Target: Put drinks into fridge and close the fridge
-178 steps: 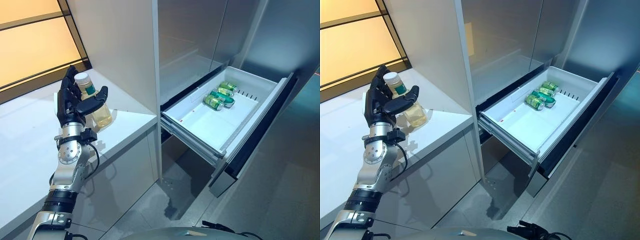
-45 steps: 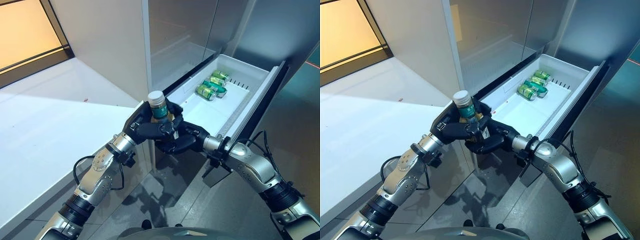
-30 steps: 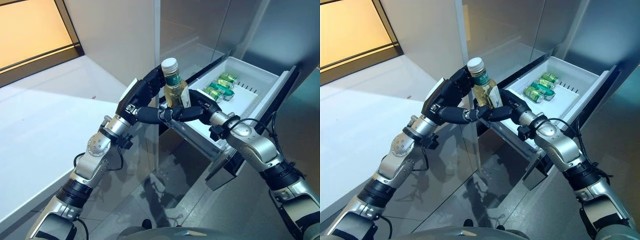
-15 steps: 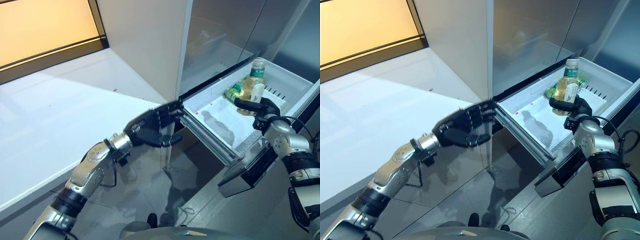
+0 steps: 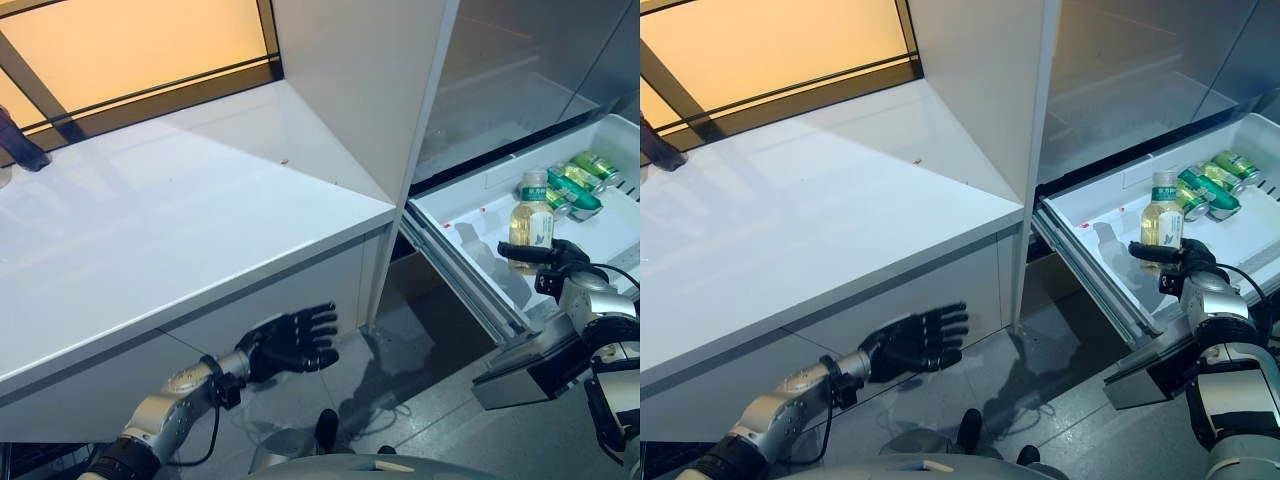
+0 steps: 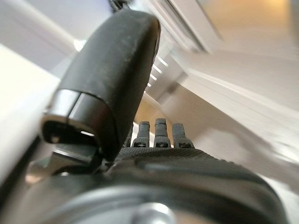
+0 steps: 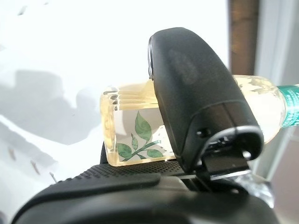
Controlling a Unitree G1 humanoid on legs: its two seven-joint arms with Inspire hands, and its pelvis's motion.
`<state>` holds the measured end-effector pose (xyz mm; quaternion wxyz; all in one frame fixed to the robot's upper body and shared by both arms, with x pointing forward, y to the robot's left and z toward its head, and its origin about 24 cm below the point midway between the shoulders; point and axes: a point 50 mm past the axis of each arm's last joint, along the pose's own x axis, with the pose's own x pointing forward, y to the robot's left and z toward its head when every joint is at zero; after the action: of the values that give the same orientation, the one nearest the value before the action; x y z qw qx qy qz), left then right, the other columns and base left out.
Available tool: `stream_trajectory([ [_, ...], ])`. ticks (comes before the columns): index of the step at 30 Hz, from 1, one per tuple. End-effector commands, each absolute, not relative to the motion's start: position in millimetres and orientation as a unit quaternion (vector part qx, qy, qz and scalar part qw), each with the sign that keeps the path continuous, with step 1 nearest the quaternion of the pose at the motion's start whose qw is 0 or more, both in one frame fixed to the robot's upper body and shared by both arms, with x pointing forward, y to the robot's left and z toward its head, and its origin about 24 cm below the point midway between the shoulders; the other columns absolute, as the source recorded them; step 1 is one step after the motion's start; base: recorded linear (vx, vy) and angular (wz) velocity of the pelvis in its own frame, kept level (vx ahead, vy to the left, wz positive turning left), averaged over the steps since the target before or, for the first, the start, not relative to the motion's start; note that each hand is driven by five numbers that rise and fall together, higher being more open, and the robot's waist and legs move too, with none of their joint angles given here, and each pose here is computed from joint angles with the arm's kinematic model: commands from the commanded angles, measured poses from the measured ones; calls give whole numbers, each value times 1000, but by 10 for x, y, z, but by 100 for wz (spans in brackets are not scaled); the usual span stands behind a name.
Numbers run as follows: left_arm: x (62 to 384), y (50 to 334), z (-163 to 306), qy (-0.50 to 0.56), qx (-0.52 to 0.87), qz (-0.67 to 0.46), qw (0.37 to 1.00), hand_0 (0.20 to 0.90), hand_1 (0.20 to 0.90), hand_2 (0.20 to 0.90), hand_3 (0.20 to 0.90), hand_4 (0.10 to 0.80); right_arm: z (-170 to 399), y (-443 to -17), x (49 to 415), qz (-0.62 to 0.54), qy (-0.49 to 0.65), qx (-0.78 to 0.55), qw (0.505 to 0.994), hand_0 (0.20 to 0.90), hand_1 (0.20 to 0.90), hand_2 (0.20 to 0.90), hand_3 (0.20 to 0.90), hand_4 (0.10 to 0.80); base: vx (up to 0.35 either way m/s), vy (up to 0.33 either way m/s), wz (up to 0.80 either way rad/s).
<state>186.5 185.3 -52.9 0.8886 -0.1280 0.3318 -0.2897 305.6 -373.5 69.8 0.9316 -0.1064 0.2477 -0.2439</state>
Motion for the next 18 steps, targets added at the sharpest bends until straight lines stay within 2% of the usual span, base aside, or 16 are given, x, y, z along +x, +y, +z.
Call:
stream_trajectory([
  [1,1846,1975,-619,320,-66,-243,913,900,900,900,900,800,1923,-3990,3275,-274,68,-175,943,300,300,300,200,100,-87,-48,8],
  [5,1891,2267,-672,280,25,-106,954,900,900,900,900,800,1849,-3953,3299,-268,88,-193,940,300,300,300,200,100,-50,-68,8],
  [10,1726,2367,-849,293,59,-43,953,900,900,900,900,800,1716,-3938,3275,-254,117,-209,937,300,300,300,200,100,-25,-69,4],
  [11,1724,2370,-853,293,60,-40,953,900,900,900,900,800,1715,-3939,3275,-253,119,-211,937,345,345,345,252,152,-57,-26,1],
  [12,1708,2392,-877,292,65,-25,954,900,900,900,900,800,1692,-3923,3284,-245,127,-209,938,422,422,422,343,243,-54,-20,2],
  [14,1704,2418,-911,299,79,-6,951,900,900,900,900,800,1652,-3905,3293,-239,141,-210,938,413,413,413,332,232,-58,-27,-1],
  [16,1671,2427,-963,316,86,-6,945,900,900,900,900,800,1606,-3903,3285,-232,159,-212,936,429,429,429,351,251,0,0,0],
  [18,1654,2421,-1012,333,107,-14,937,900,900,900,900,800,1590,-3916,3278,-226,171,-214,935,411,411,411,329,229,0,0,0],
])
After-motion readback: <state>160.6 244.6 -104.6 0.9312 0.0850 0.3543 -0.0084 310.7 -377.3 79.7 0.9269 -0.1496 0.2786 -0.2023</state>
